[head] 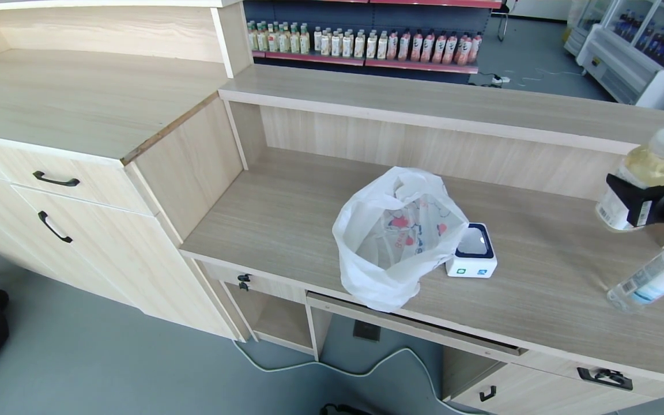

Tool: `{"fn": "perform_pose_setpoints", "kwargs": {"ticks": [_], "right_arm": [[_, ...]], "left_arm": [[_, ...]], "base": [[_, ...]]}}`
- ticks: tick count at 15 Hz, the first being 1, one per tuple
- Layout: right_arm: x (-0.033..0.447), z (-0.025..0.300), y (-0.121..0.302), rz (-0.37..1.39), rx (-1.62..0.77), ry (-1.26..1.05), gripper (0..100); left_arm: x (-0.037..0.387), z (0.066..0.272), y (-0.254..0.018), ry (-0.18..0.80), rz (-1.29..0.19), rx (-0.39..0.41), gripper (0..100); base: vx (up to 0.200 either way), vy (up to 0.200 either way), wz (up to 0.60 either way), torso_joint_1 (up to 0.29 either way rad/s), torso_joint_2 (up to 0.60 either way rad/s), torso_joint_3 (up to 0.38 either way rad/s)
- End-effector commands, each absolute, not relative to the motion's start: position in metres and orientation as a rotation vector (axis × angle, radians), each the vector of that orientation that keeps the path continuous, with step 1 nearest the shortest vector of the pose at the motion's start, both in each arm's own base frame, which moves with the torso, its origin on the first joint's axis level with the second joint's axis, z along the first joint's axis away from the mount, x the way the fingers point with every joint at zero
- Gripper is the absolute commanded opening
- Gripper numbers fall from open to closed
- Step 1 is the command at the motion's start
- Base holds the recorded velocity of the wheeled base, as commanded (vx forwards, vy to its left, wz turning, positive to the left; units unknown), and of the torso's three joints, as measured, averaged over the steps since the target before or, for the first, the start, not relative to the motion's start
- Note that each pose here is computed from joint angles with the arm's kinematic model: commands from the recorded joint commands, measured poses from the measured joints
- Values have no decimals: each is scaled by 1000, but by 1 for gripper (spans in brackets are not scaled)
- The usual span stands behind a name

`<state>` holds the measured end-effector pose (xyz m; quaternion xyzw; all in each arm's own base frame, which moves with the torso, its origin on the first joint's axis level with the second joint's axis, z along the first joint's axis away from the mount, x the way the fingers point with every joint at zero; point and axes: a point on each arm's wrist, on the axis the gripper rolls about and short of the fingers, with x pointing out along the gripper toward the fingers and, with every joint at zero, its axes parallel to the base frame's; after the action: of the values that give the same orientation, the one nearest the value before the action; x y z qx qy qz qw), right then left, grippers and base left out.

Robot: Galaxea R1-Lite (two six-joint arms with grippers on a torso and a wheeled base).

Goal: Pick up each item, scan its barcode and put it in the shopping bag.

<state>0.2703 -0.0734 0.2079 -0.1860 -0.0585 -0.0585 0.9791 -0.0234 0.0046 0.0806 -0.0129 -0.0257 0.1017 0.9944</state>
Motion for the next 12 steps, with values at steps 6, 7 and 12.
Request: {"fn": "perform_pose_setpoints", "kwargs": {"ticks": [6,7,12], "right_arm": [[204,213,-60,-220,11,-115,0],[205,212,-60,-220,12,-114,0],[204,204,-57,-218,17,-84,0]], "left_arm": [[-23,81,5,-53,203,-27,100],[-23,81,5,-53,203,-27,100],[-23,81,5,-53,203,-27,100]], "base": [[0,0,0,0,0,0],[0,0,0,0,0,0],[0,0,0,0,0,0]]}}
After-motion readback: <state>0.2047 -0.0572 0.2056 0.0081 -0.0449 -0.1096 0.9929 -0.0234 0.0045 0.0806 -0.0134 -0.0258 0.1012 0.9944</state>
